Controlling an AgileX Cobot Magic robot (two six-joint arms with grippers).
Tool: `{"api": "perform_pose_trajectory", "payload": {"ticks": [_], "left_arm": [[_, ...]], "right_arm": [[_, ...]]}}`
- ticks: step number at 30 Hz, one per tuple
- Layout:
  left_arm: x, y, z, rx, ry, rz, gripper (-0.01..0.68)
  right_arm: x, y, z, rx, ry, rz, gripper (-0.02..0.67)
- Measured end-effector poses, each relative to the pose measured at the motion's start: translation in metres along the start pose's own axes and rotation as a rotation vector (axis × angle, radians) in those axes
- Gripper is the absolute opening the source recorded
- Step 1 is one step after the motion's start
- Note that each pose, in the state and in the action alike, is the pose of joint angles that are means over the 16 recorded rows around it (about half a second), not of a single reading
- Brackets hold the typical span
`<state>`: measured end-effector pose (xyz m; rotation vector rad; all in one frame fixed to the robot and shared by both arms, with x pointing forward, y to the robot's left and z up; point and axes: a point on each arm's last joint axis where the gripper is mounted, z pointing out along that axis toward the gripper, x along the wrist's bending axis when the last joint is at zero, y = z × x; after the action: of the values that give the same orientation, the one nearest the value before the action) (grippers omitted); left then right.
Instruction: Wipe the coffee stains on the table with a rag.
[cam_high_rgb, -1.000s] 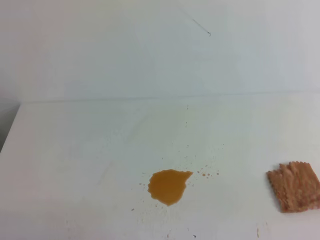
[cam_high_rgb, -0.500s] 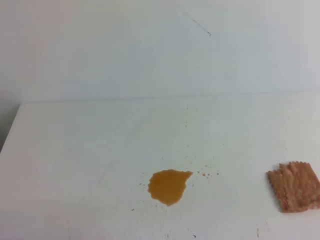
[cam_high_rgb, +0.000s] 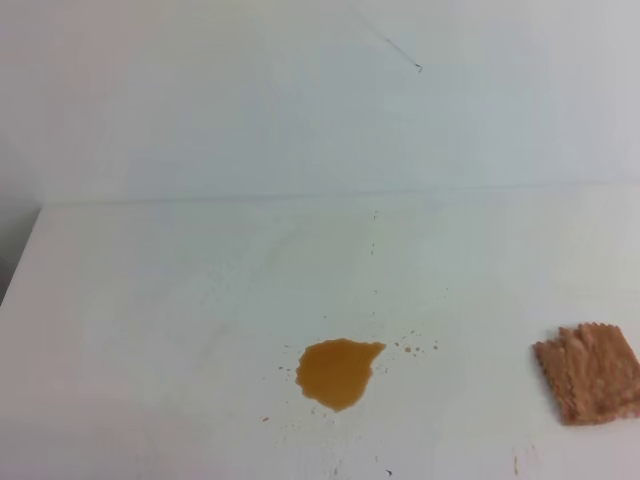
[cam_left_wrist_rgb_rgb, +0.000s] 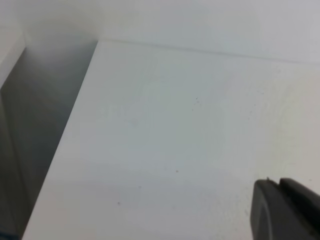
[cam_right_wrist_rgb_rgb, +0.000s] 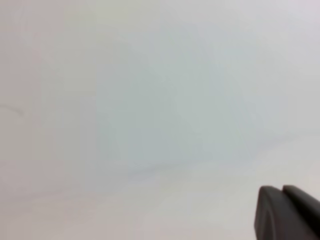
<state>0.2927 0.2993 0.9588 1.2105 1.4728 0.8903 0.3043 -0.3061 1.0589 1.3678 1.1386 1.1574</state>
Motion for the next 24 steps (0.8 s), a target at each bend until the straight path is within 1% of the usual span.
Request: {"api": "perform_pose_trajectory", "payload": {"ticks": [3, 8, 12, 16, 19, 24], "left_arm": [[0.0, 0.0, 0.0, 0.0, 0.0, 0.0, -0.001], [0.0, 0.0, 0.0, 0.0, 0.0, 0.0, -0.001], [0.0, 0.0, 0.0, 0.0, 0.0, 0.0, -0.001], [0.0, 0.0, 0.0, 0.0, 0.0, 0.0, -0.001], [0.0, 0.0, 0.0, 0.0, 0.0, 0.0, -0.001], [0.0, 0.0, 0.0, 0.0, 0.0, 0.0, -0.001]], "right_arm": [[0.005, 0.019, 0.013, 0.14, 0.02, -0.03, -0.002], [0.017, 0.037, 0.056, 0.358, 0.131, -0.115, 0.0], [0.026, 0.031, 0.101, 0.516, 0.235, -0.173, 0.001], [0.033, 0.006, 0.144, 0.658, 0.307, -0.21, 0.014], [0.039, -0.02, 0.169, 0.764, 0.342, -0.234, 0.07], [0.049, -0.06, 0.198, 0.911, 0.383, -0.279, 0.233]]}}
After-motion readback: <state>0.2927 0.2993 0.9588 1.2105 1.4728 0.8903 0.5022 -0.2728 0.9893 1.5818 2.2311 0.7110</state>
